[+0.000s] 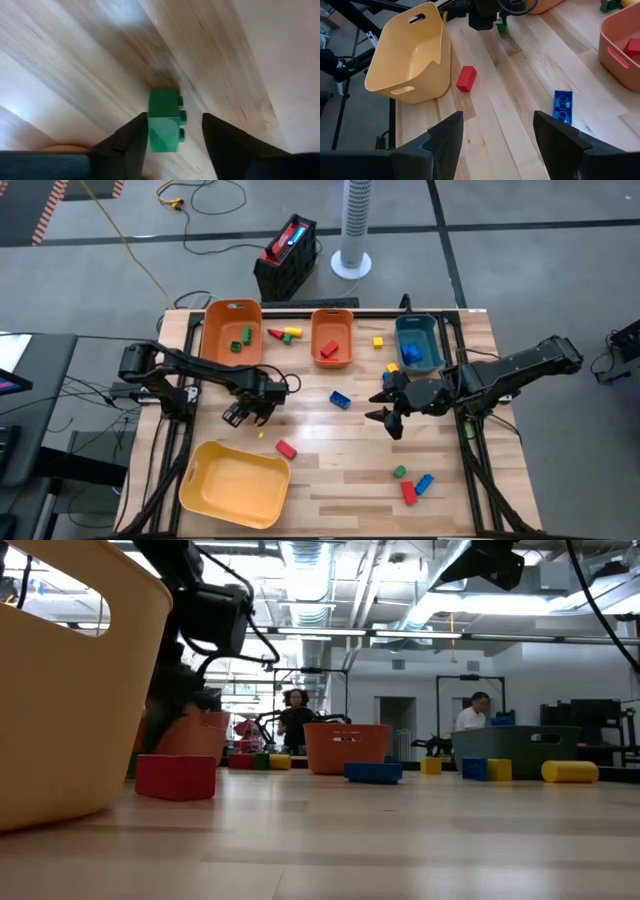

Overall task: Sort blocks
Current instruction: Put the green game piece into the left orange bin

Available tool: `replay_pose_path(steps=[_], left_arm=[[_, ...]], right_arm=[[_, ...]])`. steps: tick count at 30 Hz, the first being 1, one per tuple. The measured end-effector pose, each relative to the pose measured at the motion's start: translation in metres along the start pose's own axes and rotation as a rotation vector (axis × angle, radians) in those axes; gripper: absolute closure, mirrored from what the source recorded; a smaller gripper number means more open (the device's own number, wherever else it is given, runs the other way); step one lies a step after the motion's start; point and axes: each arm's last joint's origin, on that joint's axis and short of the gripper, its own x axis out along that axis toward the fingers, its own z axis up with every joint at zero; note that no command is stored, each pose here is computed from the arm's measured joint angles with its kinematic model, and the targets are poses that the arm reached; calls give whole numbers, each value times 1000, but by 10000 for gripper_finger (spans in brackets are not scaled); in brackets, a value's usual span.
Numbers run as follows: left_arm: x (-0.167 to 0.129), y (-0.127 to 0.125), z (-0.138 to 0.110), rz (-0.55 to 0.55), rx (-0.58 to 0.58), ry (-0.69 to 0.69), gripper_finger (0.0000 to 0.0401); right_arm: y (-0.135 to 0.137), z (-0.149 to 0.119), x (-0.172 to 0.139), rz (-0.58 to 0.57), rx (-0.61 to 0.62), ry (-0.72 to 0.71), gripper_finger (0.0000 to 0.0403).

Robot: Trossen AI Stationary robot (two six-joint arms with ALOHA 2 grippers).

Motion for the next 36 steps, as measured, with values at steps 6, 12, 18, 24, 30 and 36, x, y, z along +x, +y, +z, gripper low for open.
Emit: replay_pose_path(steps=[6, 12, 18, 24, 30, 36], left_arm=[[4, -1, -1, 2, -26, -2, 313], [-8, 4, 4, 18, -179, -38, 320], [-57, 31, 7, 135, -466, -276, 320], [-89, 73, -59, 226, -1096, -491, 320], [-102, 79, -137, 214, -1501, -542, 320], [-82, 79, -173, 98, -1636, -400, 320]], right_arm=[[0, 0, 0, 0, 10, 0, 149], [0, 0, 0, 0, 20, 0, 149], [-2, 1, 0, -7, 25, -3, 149], [-4, 3, 1, -15, 28, -9, 149], [-3, 3, 1, -12, 24, -10, 149], [-2, 4, 1, 2, 31, -28, 149]])
